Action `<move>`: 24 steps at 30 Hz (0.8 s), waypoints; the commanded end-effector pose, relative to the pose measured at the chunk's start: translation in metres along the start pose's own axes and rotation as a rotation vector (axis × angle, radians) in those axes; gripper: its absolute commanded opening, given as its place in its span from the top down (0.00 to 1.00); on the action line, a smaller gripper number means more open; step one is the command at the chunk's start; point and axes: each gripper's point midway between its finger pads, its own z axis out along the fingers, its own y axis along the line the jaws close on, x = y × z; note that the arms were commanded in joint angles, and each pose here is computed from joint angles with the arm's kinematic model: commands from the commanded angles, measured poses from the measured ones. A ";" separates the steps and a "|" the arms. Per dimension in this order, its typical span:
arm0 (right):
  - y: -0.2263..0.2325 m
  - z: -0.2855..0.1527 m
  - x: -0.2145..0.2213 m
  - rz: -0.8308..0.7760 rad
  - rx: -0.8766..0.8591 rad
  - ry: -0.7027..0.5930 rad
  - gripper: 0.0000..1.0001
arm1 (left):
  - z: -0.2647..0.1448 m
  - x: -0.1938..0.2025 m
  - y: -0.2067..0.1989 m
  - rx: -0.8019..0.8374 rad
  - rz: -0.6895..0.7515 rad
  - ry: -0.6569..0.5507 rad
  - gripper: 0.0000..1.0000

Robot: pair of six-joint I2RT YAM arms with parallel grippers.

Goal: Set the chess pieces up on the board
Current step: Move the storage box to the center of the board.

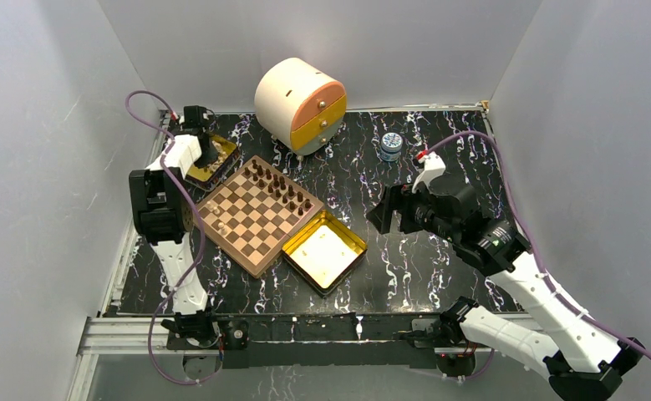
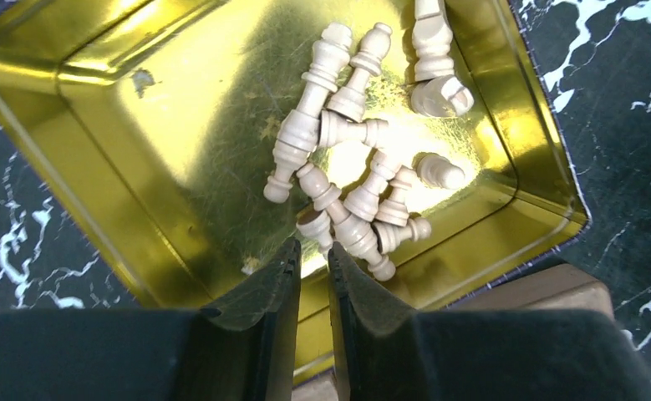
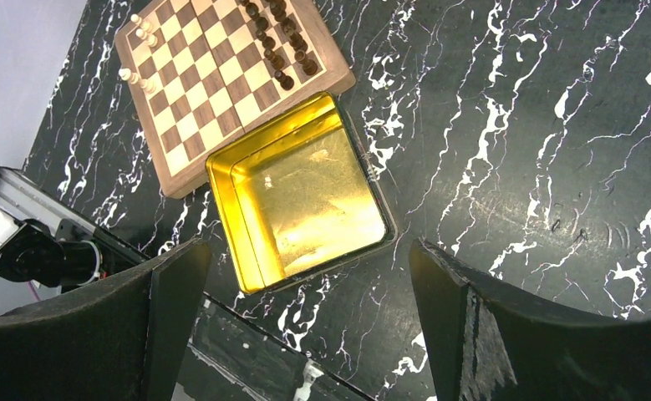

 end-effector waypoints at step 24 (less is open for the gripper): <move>0.007 0.006 -0.026 -0.039 -0.017 -0.082 0.01 | -0.023 0.021 -0.011 0.156 0.090 0.058 0.84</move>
